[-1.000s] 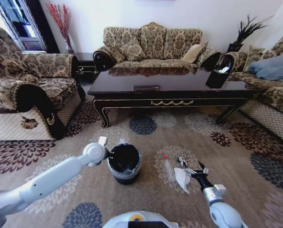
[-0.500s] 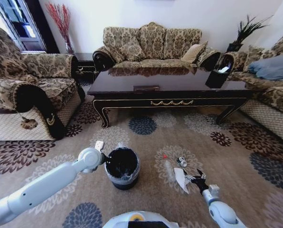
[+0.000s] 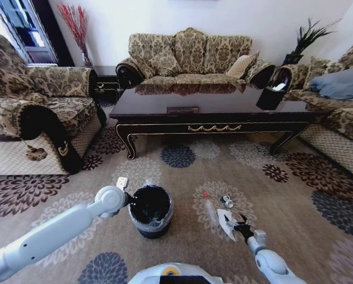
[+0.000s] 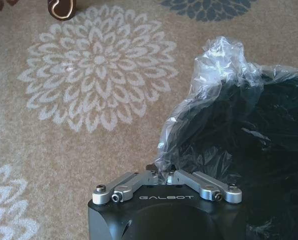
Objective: Move to the front of the table and pick up the trash from the floor, then place it into the trash bin.
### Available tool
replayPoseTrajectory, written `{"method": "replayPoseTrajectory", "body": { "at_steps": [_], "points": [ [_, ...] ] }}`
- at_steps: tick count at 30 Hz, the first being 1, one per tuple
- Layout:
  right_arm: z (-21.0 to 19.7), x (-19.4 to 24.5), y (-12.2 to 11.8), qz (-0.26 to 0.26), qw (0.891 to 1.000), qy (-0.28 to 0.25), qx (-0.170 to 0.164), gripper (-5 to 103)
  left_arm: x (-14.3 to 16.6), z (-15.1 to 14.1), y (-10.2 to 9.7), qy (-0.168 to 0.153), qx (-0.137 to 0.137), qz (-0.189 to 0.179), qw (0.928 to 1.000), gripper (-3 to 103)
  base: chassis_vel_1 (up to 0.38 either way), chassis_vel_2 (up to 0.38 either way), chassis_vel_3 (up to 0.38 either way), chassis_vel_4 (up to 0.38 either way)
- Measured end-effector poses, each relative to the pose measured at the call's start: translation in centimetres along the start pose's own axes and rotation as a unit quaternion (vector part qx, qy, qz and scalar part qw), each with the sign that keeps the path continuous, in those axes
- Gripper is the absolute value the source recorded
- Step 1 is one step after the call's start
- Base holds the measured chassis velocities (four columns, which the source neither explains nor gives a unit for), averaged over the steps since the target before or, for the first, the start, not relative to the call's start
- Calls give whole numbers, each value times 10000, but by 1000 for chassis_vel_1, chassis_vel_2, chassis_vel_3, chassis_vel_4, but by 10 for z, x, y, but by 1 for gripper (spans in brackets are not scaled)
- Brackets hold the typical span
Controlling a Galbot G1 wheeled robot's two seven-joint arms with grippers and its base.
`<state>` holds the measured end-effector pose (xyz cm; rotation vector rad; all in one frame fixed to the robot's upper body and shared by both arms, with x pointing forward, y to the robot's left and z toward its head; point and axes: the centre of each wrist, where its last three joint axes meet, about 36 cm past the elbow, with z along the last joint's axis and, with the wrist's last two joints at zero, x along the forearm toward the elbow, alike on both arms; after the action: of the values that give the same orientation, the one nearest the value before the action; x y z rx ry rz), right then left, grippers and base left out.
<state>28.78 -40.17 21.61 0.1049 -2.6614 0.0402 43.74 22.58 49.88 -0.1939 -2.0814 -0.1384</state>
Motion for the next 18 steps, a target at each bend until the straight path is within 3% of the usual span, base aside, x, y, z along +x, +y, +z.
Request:
{"method": "replayPoseTrajectory", "body": {
  "at_steps": [8,18],
  "points": [
    [11,-12,3,34,9999,86,-39,100,0,-3,-5,-2,-66,28,10000,2,0,0,0,0],
    [36,-19,-15,189,9993,324,-97,100,8,-13,-9,-53,-144,60,9999,2,0,0,0,0]
  ]
}}
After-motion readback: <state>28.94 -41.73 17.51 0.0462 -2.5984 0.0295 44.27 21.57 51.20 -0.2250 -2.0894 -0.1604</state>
